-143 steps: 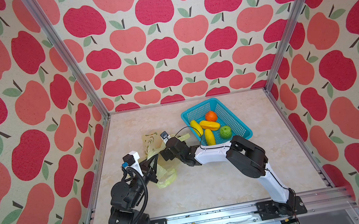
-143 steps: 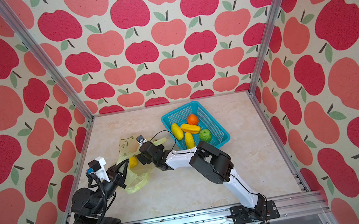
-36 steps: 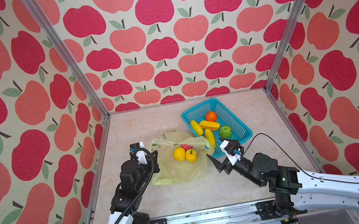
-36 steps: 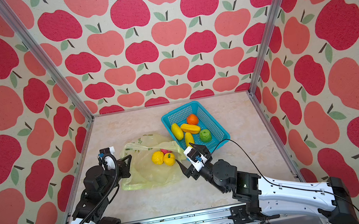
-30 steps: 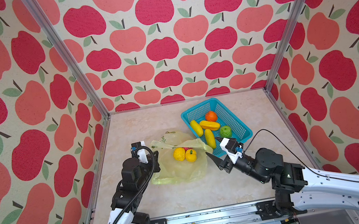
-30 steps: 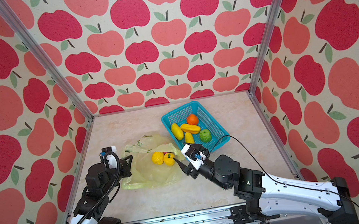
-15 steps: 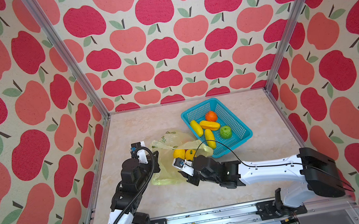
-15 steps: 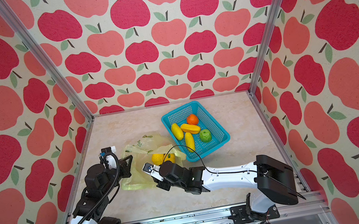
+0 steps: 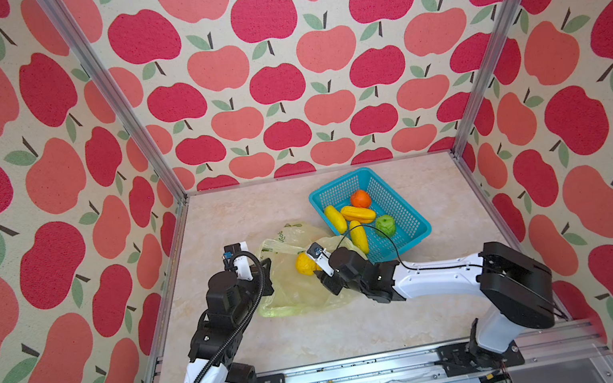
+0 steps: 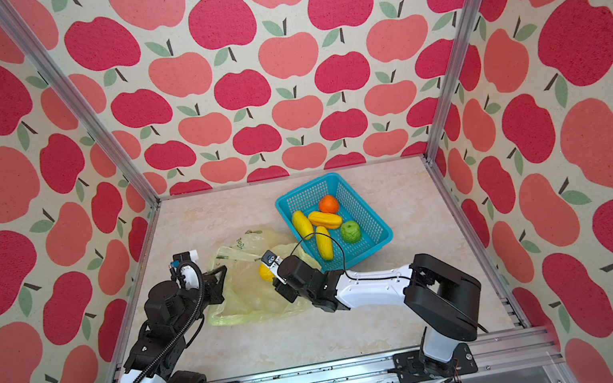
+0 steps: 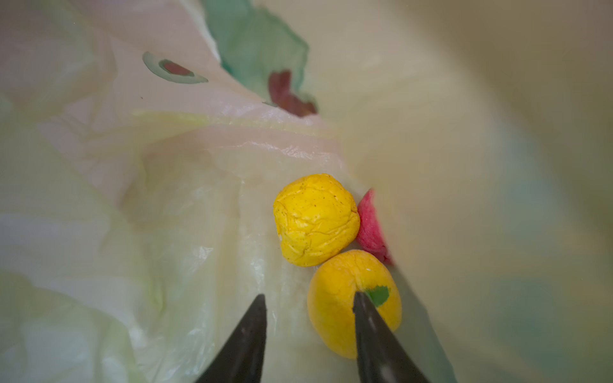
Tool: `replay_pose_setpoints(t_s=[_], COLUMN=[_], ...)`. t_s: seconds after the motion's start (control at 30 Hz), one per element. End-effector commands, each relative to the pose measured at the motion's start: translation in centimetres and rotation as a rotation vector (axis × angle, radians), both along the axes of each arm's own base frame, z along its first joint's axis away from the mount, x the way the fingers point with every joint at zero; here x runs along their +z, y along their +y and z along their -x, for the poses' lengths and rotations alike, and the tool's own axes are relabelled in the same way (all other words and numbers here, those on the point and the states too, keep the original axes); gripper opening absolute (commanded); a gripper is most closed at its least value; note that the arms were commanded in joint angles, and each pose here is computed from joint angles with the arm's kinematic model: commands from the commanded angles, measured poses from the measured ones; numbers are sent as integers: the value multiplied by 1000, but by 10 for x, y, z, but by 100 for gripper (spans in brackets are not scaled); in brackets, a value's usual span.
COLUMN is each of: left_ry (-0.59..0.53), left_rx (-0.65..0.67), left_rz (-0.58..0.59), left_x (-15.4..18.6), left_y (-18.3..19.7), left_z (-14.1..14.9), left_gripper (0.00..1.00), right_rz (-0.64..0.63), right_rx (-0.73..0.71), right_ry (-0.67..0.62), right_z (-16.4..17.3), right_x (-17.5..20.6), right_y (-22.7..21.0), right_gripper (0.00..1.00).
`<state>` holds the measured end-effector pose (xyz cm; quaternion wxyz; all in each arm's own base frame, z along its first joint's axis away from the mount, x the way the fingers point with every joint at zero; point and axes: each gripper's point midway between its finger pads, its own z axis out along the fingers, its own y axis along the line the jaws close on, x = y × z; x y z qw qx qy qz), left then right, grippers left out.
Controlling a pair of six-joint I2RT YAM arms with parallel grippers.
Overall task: Untie the knot of the plastic bag and take out the fruit
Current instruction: Pick up the fruit from the plastic bag.
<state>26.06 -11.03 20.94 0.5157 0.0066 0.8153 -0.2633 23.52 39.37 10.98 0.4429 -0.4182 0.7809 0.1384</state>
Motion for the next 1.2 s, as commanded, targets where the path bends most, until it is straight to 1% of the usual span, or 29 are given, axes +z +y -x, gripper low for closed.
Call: replay_pose_setpoints(t_s=[0.0,0.07,0.2,0.37,0.43,0.53,0.6,0.63,0.73,0.77,0.93,1.17], left_ry=[-21,-23,-22,-31,-31,-25,-20,-20,-25,-28,-17,-15], left_rx=[-10,-7,-8,-16,-10,-6,-14,-16,-18,-16,-9,-2], left_rz=[0,-1,1,6,3,1,3,3,5,5,-1,-5], left_x=[10,9,10,13,12,10,9,10,11,11,8,7], left_y=[-1,0,0,-2,0,0,-1,-2,-2,-2,-1,0], left_z=[0,0,0,2,1,0,0,0,1,1,-1,-1], left_gripper=[0,0,0,0,0,0,0,0,0,0,0,0], right_rz=[93,149,200,254,268,270,266,270,275,264,146,-19], right_rx=[-104,-135,-148,-192,-199,-197,-175,-167,-170,-166,-109,60], right_ry=[-24,-28,-19,-50,-48,-32,-25,-25,-48,-55,-93,-144], right_z=[-17,-23,-27,-36,-39,-41,-40,-40,-40,-39,-24,17], right_x=[-17,-28,-43,-52,-57,-61,-65,-65,-53,-47,-6,48], right_y=[-10,-14,-14,-20,-21,-18,-13,-11,-11,-11,-9,1], right_gripper=[63,67,83,94,94,88,79,73,56,54,48,39])
